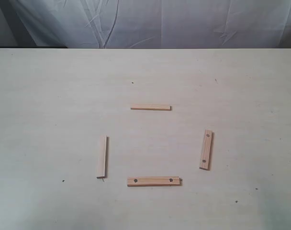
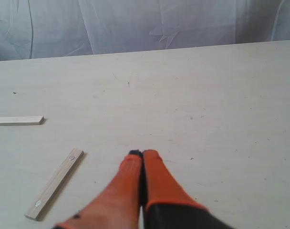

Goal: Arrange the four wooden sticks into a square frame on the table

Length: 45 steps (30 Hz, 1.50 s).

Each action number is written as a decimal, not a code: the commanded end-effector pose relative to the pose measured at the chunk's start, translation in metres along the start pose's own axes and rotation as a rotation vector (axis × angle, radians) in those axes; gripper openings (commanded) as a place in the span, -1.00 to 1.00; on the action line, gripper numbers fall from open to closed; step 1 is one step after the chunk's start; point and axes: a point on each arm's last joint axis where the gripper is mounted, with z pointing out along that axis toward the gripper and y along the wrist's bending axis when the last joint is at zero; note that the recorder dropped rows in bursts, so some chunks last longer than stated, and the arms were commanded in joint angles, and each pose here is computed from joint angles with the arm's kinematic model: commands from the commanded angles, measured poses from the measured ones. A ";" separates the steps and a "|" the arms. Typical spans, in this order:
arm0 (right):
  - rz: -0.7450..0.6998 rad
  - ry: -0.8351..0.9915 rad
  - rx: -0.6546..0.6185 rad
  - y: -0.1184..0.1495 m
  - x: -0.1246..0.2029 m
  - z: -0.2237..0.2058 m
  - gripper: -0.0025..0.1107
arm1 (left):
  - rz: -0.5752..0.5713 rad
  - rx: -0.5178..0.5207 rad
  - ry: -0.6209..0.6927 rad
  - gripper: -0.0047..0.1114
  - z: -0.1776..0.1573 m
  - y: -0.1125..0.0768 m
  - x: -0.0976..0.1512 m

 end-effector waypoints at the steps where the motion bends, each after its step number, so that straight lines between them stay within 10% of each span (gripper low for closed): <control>1: -0.002 -0.018 0.004 0.000 0.000 0.000 -0.96 | 0.002 -0.006 -0.010 -0.91 0.000 0.000 0.001; 16: -0.010 -0.035 0.007 -0.001 -0.002 0.000 -0.96 | 0.002 -0.006 -0.010 -0.91 0.000 0.000 0.001; 35: 0.016 -0.606 0.031 -0.003 -0.050 -0.016 -0.96 | 0.007 -0.008 -0.020 -0.91 0.000 0.000 0.000; 45: 0.181 -0.310 -0.026 0.004 -0.065 -0.008 -0.97 | -0.098 -0.063 -0.569 -0.91 -0.014 0.008 -0.047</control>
